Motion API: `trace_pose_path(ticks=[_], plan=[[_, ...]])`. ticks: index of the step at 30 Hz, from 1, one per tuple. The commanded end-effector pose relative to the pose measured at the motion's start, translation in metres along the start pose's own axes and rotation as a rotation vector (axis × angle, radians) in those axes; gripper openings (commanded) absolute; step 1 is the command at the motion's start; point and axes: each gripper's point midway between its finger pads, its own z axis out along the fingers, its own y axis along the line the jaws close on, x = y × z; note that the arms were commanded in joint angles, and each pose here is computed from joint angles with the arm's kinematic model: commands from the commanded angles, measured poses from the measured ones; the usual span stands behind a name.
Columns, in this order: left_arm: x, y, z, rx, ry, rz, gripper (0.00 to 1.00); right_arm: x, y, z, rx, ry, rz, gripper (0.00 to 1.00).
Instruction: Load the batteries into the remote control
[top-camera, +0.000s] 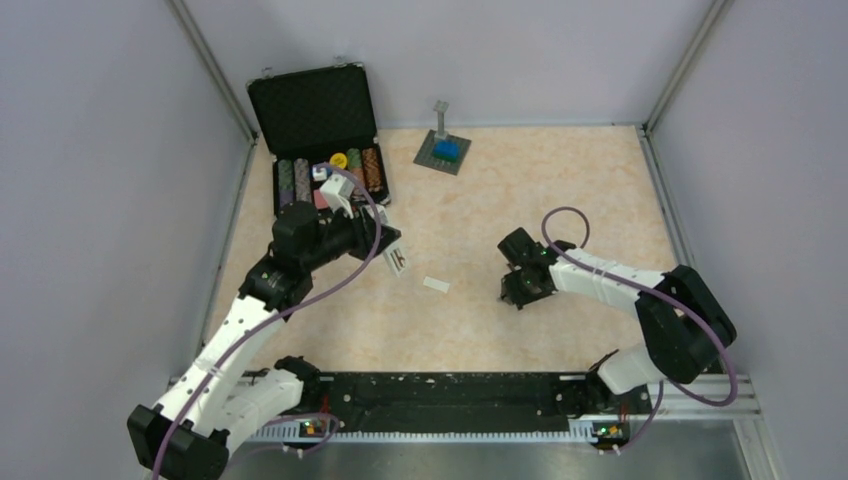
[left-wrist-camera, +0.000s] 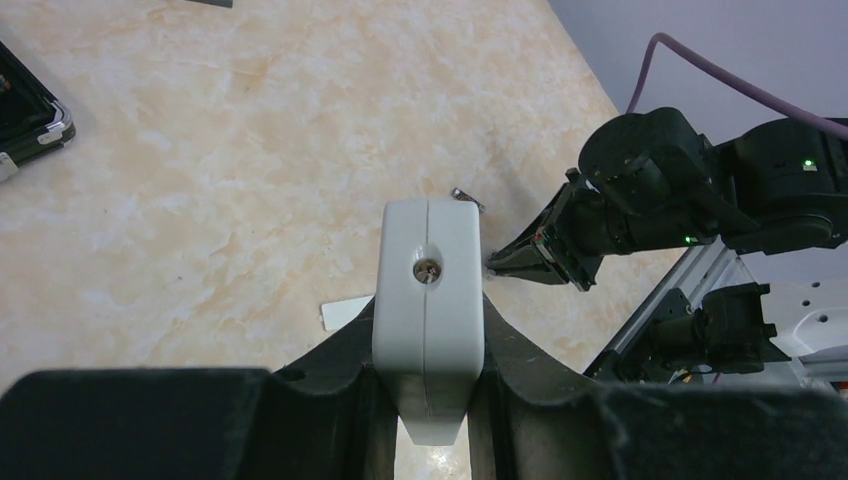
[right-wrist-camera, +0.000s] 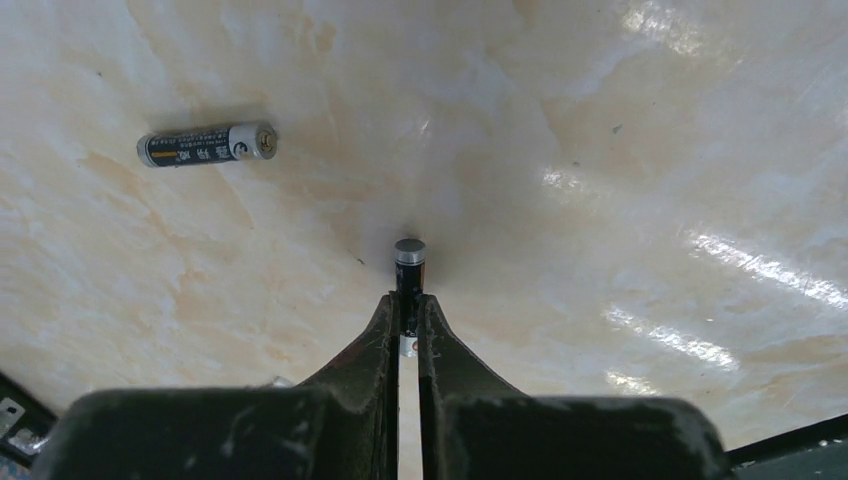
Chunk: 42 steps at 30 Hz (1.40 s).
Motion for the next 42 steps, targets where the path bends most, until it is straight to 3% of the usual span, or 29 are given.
trace_pose_path(ticks=[1, 2, 6, 8, 11, 17, 20, 24, 28, 33, 36, 42], plan=[[-0.010, -0.014, -0.007, 0.067, -0.058, 0.053, 0.00, 0.003, 0.011, -0.005, 0.010, -0.018, 0.051, 0.05], [-0.009, -0.015, -0.007, 0.074, -0.057, 0.059, 0.00, 0.002, 0.013, -0.006, 0.006, -0.022, 0.048, 0.11], [-0.006, -0.015, -0.010, 0.078, -0.060, 0.066, 0.00, 0.005, 0.020, -0.012, -0.018, -0.006, 0.019, 0.54], [-0.007, -0.017, -0.012, 0.087, -0.072, 0.071, 0.00, 0.007, 0.022, -0.016, -0.034, 0.006, 0.004, 0.66], [-0.008, -0.020, -0.014, 0.095, -0.080, 0.077, 0.00, 0.003, 0.028, -0.029, -0.091, 0.001, -0.036, 0.74], [-0.004, -0.020, -0.019, 0.098, -0.074, 0.081, 0.00, -0.024, 0.038, -0.063, -0.257, -0.106, -0.295, 0.77], [-0.002, -0.021, -0.022, 0.099, -0.071, 0.087, 0.00, -0.035, 0.058, -0.075, -0.414, -0.189, -0.611, 0.75], [-0.004, -0.022, -0.028, 0.090, -0.082, 0.111, 0.00, -0.005, 0.081, -0.086, -0.599, -0.123, -1.143, 0.69], [-0.009, -0.018, -0.036, 0.045, -0.102, 0.130, 0.00, 0.010, 0.088, -0.086, -0.613, -0.050, -1.521, 0.66], [-0.022, -0.017, -0.048, 0.000, -0.152, 0.151, 0.00, -0.008, 0.092, -0.073, -0.523, -0.195, -1.920, 0.66], [-0.027, -0.019, -0.052, -0.004, -0.173, 0.157, 0.00, -0.013, 0.083, -0.065, -0.500, -0.241, -2.047, 0.66], [-0.023, -0.011, -0.049, -0.040, -0.160, 0.139, 0.00, 0.000, 0.046, -0.050, -0.592, -0.135, -2.201, 0.66]])
